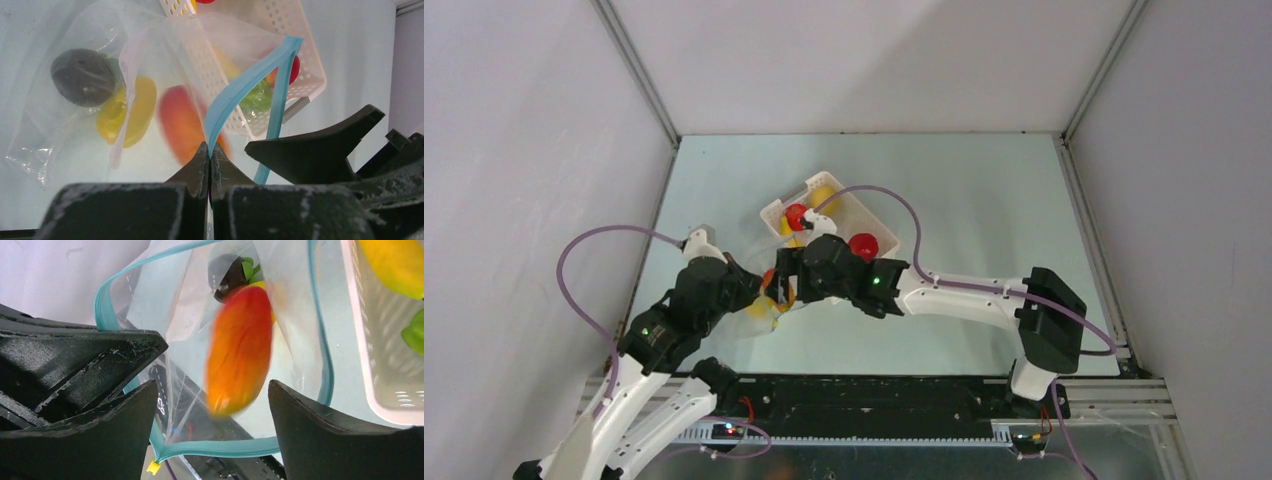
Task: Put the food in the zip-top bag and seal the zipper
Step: Place the fake fruit in the zipper food storage bag.
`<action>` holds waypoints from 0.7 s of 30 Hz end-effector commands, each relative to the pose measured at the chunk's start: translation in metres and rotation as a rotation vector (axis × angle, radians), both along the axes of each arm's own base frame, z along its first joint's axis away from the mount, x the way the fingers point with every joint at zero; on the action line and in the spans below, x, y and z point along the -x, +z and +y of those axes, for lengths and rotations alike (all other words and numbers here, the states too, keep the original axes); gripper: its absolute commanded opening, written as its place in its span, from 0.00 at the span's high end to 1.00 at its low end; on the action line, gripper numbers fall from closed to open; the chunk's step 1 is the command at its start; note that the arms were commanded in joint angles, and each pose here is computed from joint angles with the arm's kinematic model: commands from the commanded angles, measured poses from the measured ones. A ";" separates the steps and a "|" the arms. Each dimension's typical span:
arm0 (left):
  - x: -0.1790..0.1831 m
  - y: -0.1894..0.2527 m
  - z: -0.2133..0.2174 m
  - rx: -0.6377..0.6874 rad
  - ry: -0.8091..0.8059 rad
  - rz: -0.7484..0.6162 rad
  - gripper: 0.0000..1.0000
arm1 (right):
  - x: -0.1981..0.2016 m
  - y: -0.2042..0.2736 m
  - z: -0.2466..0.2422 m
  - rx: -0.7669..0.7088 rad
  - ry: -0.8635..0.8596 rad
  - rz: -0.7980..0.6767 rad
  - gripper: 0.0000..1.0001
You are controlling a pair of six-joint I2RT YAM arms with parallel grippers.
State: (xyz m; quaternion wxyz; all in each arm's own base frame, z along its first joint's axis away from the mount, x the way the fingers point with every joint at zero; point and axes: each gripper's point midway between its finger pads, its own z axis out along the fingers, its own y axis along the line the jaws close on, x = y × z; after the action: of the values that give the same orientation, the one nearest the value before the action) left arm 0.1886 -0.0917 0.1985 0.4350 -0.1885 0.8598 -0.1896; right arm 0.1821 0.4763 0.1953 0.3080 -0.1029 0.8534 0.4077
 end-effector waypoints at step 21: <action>-0.001 0.001 0.005 -0.010 0.022 -0.026 1.00 | -0.032 0.071 -0.098 0.184 -0.125 -0.314 0.01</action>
State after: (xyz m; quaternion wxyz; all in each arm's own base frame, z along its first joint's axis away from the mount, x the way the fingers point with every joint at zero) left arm 0.1887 -0.0907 0.1980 0.4381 -0.1903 0.8578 -0.1900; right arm 0.1871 0.4147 0.2836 0.4412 -0.1446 0.8132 0.3508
